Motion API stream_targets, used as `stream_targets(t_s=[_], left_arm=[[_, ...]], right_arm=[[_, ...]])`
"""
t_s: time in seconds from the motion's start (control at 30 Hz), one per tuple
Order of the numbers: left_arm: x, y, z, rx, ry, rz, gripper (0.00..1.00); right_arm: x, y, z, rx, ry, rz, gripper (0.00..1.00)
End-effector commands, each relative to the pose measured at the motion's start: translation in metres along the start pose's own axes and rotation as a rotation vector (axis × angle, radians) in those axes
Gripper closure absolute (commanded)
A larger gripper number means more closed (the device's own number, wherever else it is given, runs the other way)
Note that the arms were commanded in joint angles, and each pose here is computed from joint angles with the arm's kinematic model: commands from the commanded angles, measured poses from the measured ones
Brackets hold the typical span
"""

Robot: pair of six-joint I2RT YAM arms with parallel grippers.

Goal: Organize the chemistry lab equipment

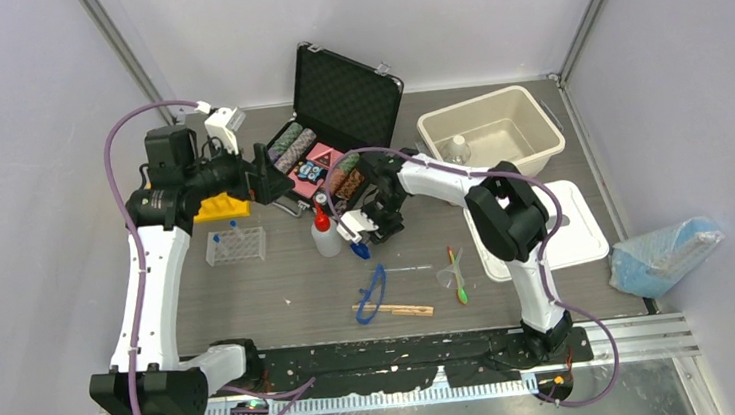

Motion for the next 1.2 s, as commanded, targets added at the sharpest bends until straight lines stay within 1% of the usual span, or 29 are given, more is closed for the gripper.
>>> stream_targets(t_s=[0.0, 0.07, 0.1, 0.13, 0.2, 0.23, 0.27, 0.33, 0.37, 0.53, 0.57, 0.6, 0.63, 0.67, 0.7, 0.73, 0.77, 0.8, 0.83, 0.87, 0.9, 0.93, 0.97, 1.03, 1.17], left_arm=[[0.003, -0.001, 0.003, 0.002, -0.019, -0.026, 0.0], [0.003, -0.002, 0.004, 0.001, -0.02, -0.027, 0.0], [0.003, -0.002, 0.005, 0.002, -0.021, -0.028, 0.0], [0.003, -0.002, 0.005, 0.005, -0.021, -0.028, 0.0], [0.003, -0.003, 0.007, 0.005, -0.023, -0.029, 0.0], [0.003, -0.003, 0.007, 0.007, -0.023, -0.028, 0.0], [0.003, -0.003, 0.007, 0.007, -0.024, -0.029, 0.0], [0.003, -0.004, 0.008, 0.008, -0.025, -0.029, 0.0], [0.002, -0.004, 0.009, 0.009, -0.025, -0.03, 0.0], [0.004, -0.005, 0.013, 0.013, -0.035, -0.08, 0.0], [0.005, -0.006, 0.014, 0.013, -0.038, -0.082, 0.0], [0.005, -0.007, 0.014, 0.01, -0.042, -0.085, 0.0], [0.006, -0.007, 0.015, 0.006, -0.046, -0.086, 0.0], [0.008, -0.008, 0.014, 0.002, -0.05, -0.086, 0.0], [0.008, -0.009, 0.014, -0.002, -0.054, -0.085, 0.0], [0.01, -0.009, 0.014, -0.008, -0.059, -0.084, 0.0], [0.01, -0.01, 0.013, -0.012, -0.06, -0.08, 0.01], [0.011, -0.01, 0.013, -0.016, -0.065, -0.076, 0.0], [0.013, -0.01, 0.012, -0.02, -0.07, -0.078, 0.0], [0.013, -0.01, 0.011, -0.026, -0.071, -0.079, 0.0], [0.014, -0.011, 0.01, -0.032, -0.073, -0.06, 0.0], [0.015, -0.011, 0.009, -0.038, -0.073, -0.051, 0.0], [0.015, -0.011, 0.008, -0.039, -0.074, -0.045, 0.0], [0.016, -0.011, 0.006, -0.046, -0.074, -0.037, 0.0], [0.019, -0.011, 0.006, -0.051, -0.071, -0.041, 0.0]], right_arm=[[-0.001, -0.002, -0.005, 0.006, 0.007, -0.016, 0.51], [-0.001, -0.001, -0.006, 0.01, 0.004, -0.018, 0.55], [-0.001, 0.001, -0.007, 0.015, 0.007, -0.023, 0.6], [-0.002, 0.003, -0.006, 0.017, 0.012, -0.026, 0.63], [-0.004, 0.008, -0.003, 0.025, 0.028, -0.038, 0.76], [-0.006, 0.013, -0.002, 0.032, 0.028, -0.05, 0.8], [-0.002, 0.012, 0.005, 0.015, 0.019, -0.061, 0.87], [0.004, 0.007, 0.022, -0.029, 0.004, -0.108, 0.93], [0.004, 0.006, 0.031, -0.044, -0.003, -0.137, 0.94], [0.031, -0.008, 0.117, -0.24, -0.101, -0.248, 0.95], [0.037, -0.009, 0.144, -0.307, -0.111, -0.253, 0.95], [0.043, -0.014, 0.161, -0.363, -0.143, -0.296, 0.95], [0.046, -0.016, 0.189, -0.444, -0.155, -0.319, 0.95], [0.05, -0.025, 0.21, -0.532, -0.198, -0.413, 0.95], [0.045, -0.023, 0.235, -0.617, -0.233, -0.584, 0.95], [0.039, -0.034, 0.264, -0.729, -0.255, -0.63, 0.95], [0.03, -0.032, 0.282, -0.803, -0.287, -0.817, 0.95], [0.028, -0.038, 0.307, -0.887, -0.315, -0.869, 0.95], [0.009, -0.034, 0.323, -0.96, -0.348, -1.071, 0.95], [-0.004, -0.032, 0.348, -1.046, -0.371, -1.169, 0.95], [-0.017, -0.03, 0.356, -1.116, -0.408, -1.364, 0.95], [-0.031, -0.023, 0.37, -1.187, -0.408, -1.462, 0.95], [-0.044, -0.018, 0.375, -1.27, -0.414, -1.612, 0.95], [-0.062, -0.007, 0.384, -1.38, -0.424, -1.788, 0.95], [-0.091, 0.012, 0.365, -1.438, -0.442, -2.033, 0.95]])
Point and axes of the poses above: each gripper's point midway between its finger pads, its own z axis back along the fingers, its own y axis along the line the jaws close on, x = y × z, the point moved 4 cm from there along z, back along the fingers, and after that the axes turned 5 degrees about z, right-handed, at the moved point
